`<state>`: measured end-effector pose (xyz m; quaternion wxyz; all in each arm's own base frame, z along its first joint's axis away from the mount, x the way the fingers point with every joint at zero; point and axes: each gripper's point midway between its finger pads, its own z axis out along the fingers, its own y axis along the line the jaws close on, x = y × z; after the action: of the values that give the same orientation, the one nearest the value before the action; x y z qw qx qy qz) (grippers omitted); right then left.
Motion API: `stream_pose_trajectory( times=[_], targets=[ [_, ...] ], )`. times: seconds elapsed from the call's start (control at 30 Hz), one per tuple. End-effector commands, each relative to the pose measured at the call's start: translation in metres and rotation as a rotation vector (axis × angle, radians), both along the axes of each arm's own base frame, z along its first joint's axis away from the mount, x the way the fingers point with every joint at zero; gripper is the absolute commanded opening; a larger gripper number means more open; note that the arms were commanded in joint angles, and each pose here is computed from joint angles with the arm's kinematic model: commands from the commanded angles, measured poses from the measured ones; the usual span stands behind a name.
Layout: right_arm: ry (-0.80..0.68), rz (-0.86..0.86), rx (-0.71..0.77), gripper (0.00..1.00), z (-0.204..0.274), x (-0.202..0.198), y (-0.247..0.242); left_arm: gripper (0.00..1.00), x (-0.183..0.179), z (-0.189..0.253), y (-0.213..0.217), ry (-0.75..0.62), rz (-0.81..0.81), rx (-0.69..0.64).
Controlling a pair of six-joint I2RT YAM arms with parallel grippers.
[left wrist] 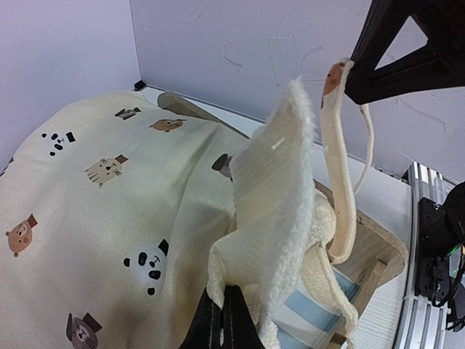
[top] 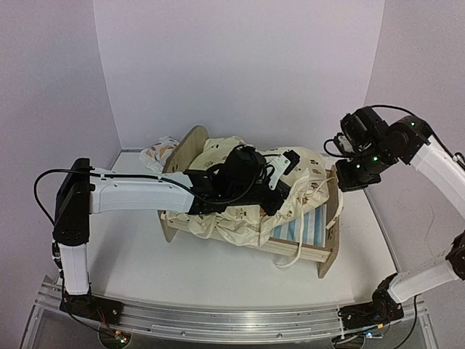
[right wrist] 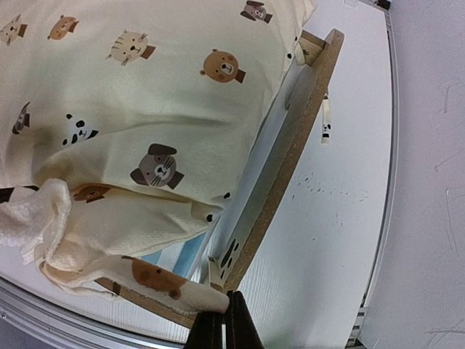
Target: Set up the pet bed
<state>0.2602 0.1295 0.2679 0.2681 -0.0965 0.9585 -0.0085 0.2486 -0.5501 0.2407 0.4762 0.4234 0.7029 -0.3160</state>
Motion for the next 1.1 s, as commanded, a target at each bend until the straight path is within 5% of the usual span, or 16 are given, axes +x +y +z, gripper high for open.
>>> stream_pose_trajectory(
  times=[0.0,0.67,1.07],
  targets=[
    [0.067,0.026,-0.021,0.0,-0.014,-0.004,0.005,0.0,-0.001,0.033,0.006,-0.026,0.005,-0.068],
    [0.216,-0.024,-0.182,0.0,-0.096,-0.009,0.003,0.0,-0.006,0.024,0.01,-0.007,-0.005,-0.06],
    [0.261,0.004,-0.225,0.0,-0.131,-0.051,0.019,0.0,-0.008,0.02,0.01,0.021,-0.006,-0.053]
  ],
)
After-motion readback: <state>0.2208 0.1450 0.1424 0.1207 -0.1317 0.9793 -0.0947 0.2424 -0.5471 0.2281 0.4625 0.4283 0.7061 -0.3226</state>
